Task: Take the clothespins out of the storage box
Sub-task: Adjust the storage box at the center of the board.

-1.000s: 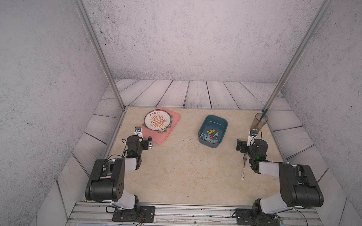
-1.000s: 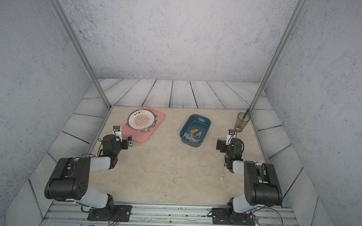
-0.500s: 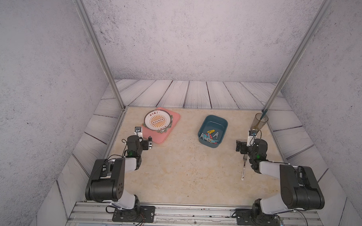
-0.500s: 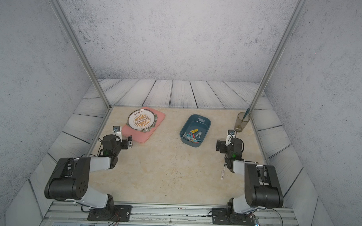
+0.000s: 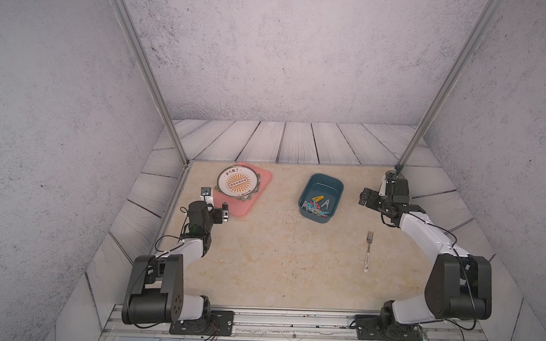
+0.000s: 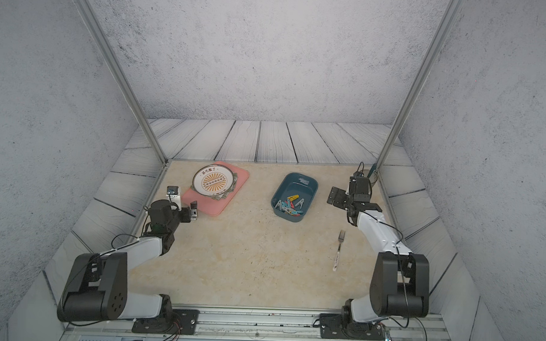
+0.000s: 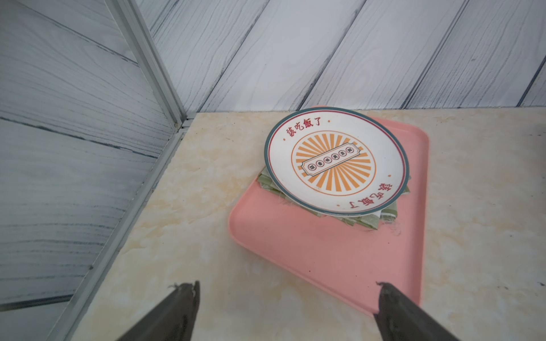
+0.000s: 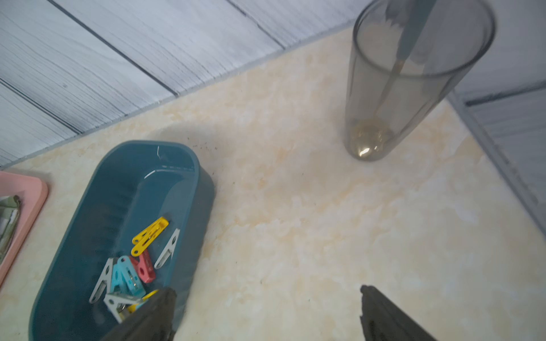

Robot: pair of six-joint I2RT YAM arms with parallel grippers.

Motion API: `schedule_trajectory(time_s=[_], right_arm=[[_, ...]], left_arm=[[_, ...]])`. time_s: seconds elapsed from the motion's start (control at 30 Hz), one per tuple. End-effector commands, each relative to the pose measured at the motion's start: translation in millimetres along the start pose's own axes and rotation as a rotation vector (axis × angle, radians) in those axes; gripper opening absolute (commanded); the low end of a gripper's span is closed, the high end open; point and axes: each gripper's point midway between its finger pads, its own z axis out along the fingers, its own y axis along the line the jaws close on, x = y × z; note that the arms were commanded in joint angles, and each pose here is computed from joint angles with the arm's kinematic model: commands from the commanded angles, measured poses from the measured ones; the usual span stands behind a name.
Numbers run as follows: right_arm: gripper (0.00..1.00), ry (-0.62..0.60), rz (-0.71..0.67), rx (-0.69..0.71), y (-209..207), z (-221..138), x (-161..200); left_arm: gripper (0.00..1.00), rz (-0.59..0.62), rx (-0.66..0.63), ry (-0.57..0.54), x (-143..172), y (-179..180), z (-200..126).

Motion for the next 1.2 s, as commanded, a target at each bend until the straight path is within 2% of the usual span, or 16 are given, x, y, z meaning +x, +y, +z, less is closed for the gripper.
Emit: schedule_trajectory(time_s=[0.0,0.23,0.3,0.4,0.43,0.67,0.97,1.17], right_arm=[[0.99,0.156,0.055,0.027,13.0,2.9,35.8],[0.98,0.218,-0.007,0.021,62.9,21.9,43.5],[0.85,0.239,-0.016,0.014,71.0,31.1,47.5],[0.58,0.272,-0.013,0.004,81.3,46.2,52.2],[0.53,0.284,-0.016,0.006,84.4,51.2,54.6],[0.46,0.338,-0.06,0.061,89.6,77.7,71.4],[0.2,0.352,-0.092,0.075,85.9,85.0,78.7],[0.11,0.347,-0.157,0.058,85.7,75.6,76.4]], left_arm=[[0.99,0.021,0.055,0.029,-8.7,-7.2,-7.8],[0.98,0.035,0.13,0.064,-12.9,-18.2,-23.7],[0.98,0.04,0.141,0.074,-10.5,-20.3,-27.1],[0.98,0.049,0.145,0.081,-7.3,-20.7,-31.4],[0.98,0.051,0.142,0.082,-6.1,-20.0,-32.7],[0.98,0.058,0.124,0.074,-7.0,-15.7,-38.6],[0.98,0.058,0.119,0.086,-3.7,-13.7,-38.0],[0.98,0.057,0.116,0.083,-5.1,-12.4,-38.5]])
